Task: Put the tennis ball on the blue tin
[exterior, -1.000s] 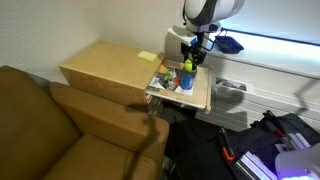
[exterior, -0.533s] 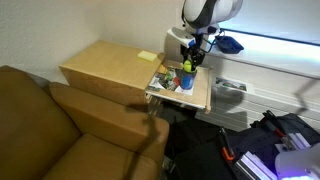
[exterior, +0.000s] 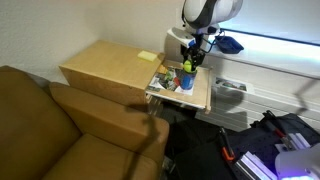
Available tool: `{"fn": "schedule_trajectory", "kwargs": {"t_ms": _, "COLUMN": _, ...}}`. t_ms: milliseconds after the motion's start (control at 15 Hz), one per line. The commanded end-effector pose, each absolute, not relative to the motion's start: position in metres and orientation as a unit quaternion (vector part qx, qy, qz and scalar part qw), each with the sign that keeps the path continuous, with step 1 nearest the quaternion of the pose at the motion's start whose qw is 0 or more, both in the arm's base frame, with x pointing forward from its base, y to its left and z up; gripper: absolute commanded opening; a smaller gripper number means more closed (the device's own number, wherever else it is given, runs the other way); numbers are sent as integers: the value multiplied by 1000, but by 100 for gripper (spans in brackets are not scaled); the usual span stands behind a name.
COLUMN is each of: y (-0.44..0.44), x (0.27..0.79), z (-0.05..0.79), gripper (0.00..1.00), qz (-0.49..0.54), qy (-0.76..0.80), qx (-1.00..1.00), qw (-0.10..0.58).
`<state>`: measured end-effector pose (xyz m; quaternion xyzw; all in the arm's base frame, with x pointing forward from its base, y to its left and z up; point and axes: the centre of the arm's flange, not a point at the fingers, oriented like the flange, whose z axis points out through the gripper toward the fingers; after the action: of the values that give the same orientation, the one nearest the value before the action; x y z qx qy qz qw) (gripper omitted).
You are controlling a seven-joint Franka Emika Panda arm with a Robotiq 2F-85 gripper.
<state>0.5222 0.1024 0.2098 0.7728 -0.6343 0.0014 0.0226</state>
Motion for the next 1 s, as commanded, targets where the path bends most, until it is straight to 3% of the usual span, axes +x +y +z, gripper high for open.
{"fn": "schedule_trajectory", "kwargs": {"t_ms": 0, "y": 94, "x": 522, "z": 205, "gripper": 41, "qz": 8, "qy": -643, "qx": 766, "qw": 29}}
{"fn": "schedule_trajectory", "kwargs": {"t_ms": 200, "y": 90, "x": 522, "z": 206, "gripper": 41, "qz": 12, "qy": -648, "qx": 761, "qw": 28}}
{"fn": "schedule_trajectory", "kwargs": {"t_ms": 267, "y": 91, "x": 523, "z": 205, "gripper": 91, "qz": 11, "qy": -644, "qx": 764, "qw": 28}}
{"fn": "schedule_trajectory", "kwargs": {"t_ms": 333, "y": 92, "x": 523, "z": 205, "gripper": 84, "qz": 8, "qy": -642, "qx": 766, "qw": 26}}
{"fn": "schedule_trajectory", "kwargs": {"t_ms": 400, "y": 93, "x": 523, "z": 204, "gripper": 62, "qz": 8, "qy": -643, "qx": 766, "qw": 27}}
{"fn": "schedule_trajectory", "kwargs": {"t_ms": 467, "y": 94, "x": 523, "z": 204, "gripper": 55, "qz": 3, "qy": -642, "qx": 767, "qw": 24}}
{"fn": "schedule_trajectory", "kwargs": {"t_ms": 600, "y": 95, "x": 522, "z": 203, "gripper": 51, "qz": 0, "qy": -642, "qx": 766, "qw": 22}}
{"fn": "schedule_trajectory", "kwargs": {"t_ms": 667, "y": 95, "x": 522, "z": 203, "gripper": 62, "qz": 0, "qy": -644, "qx": 764, "qw": 24}}
{"fn": "schedule_trajectory", "kwargs": {"t_ms": 733, "y": 95, "x": 522, "z": 204, "gripper": 89, "qz": -2, "qy": -646, "qx": 763, "qw": 22}}
{"fn": "schedule_trajectory", "kwargs": {"t_ms": 933, "y": 96, "x": 522, "z": 212, "gripper": 99, "qz": -7, "qy": -647, "qx": 762, "qw": 13}}
